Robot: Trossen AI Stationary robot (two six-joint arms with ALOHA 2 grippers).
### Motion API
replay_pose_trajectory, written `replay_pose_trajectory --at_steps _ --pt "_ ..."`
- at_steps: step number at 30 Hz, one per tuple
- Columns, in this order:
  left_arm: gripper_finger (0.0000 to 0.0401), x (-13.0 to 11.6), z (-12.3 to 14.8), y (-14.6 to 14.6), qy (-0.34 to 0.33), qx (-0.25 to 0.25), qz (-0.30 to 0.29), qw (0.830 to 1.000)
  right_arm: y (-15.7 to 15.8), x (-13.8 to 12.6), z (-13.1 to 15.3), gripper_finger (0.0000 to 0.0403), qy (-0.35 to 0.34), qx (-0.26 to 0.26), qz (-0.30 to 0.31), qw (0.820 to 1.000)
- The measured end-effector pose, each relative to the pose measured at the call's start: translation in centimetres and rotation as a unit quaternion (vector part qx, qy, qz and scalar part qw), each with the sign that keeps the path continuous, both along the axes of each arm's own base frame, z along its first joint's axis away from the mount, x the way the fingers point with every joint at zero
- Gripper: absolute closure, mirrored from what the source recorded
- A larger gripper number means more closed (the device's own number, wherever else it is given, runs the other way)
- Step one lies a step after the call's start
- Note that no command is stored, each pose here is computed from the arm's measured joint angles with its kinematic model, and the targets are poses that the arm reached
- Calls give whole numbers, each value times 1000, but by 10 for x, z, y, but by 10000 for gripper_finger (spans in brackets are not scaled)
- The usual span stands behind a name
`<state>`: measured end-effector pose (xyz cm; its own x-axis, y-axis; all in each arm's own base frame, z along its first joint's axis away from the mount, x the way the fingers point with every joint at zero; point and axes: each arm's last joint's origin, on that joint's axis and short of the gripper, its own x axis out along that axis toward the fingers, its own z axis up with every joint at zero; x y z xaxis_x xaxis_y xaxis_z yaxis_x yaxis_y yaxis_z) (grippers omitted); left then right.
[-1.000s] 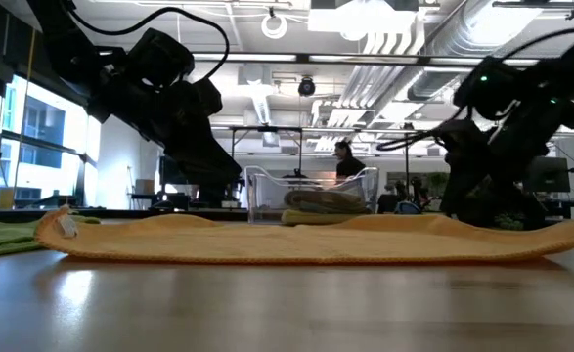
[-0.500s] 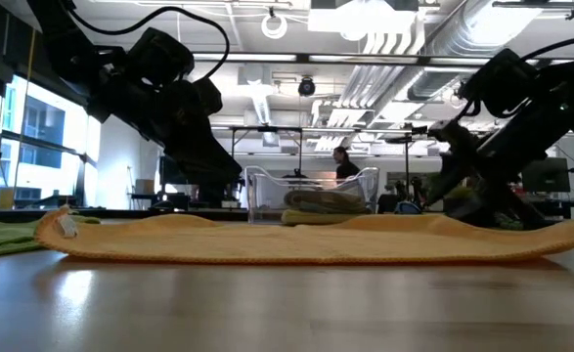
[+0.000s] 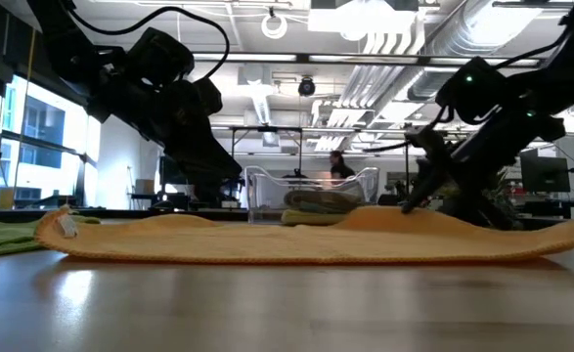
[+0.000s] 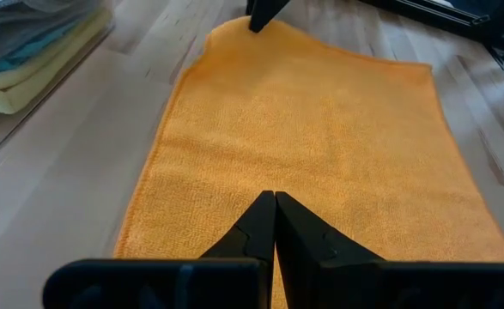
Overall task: Fold microfiber towels
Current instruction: Fold the orange towel on the table
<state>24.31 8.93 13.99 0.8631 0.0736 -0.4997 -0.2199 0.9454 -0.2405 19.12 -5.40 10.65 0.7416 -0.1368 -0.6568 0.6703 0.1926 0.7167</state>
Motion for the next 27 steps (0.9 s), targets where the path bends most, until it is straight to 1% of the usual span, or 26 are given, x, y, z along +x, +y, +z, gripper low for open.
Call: replay_pose_trajectory --at_steps 3,7,10,12,13,16,19,21,23,25,27 --pt "401 0 0 0 0 0 0 1000 -4 11 6 268 -3 -43 22 999" --pt "401 0 0 0 0 -2 4 1000 -8 21 14 315 1 -120 54 991" --pt "401 0 0 0 2 -1 4 1000 -8 28 22 359 -4 -173 85 981" --pt "401 0 0 0 2 -1 4 1000 -6 33 27 387 -12 -212 112 971" --pt "401 0 0 0 2 0 4 1000 -4 35 30 395 -17 -233 128 964" --pt "401 0 0 0 3 5 0 1000 3 41 35 394 -19 -287 178 941" --pt "399 0 0 0 3 6 -1 1000 15 45 36 394 -17 -339 239 910" --pt "394 0 0 0 4 11 -4 1000 23 47 37 400 -19 -365 275 889" --pt "383 0 -1 0 7 15 -6 1000 30 47 37 401 -18 -382 303 873" --pt "368 -4 3 1 12 13 -1 1000 35 47 36 399 -16 -388 316 866" --pt "349 -10 9 4 15 13 8 1000 36 47 36 399 -13 -389 318 865"
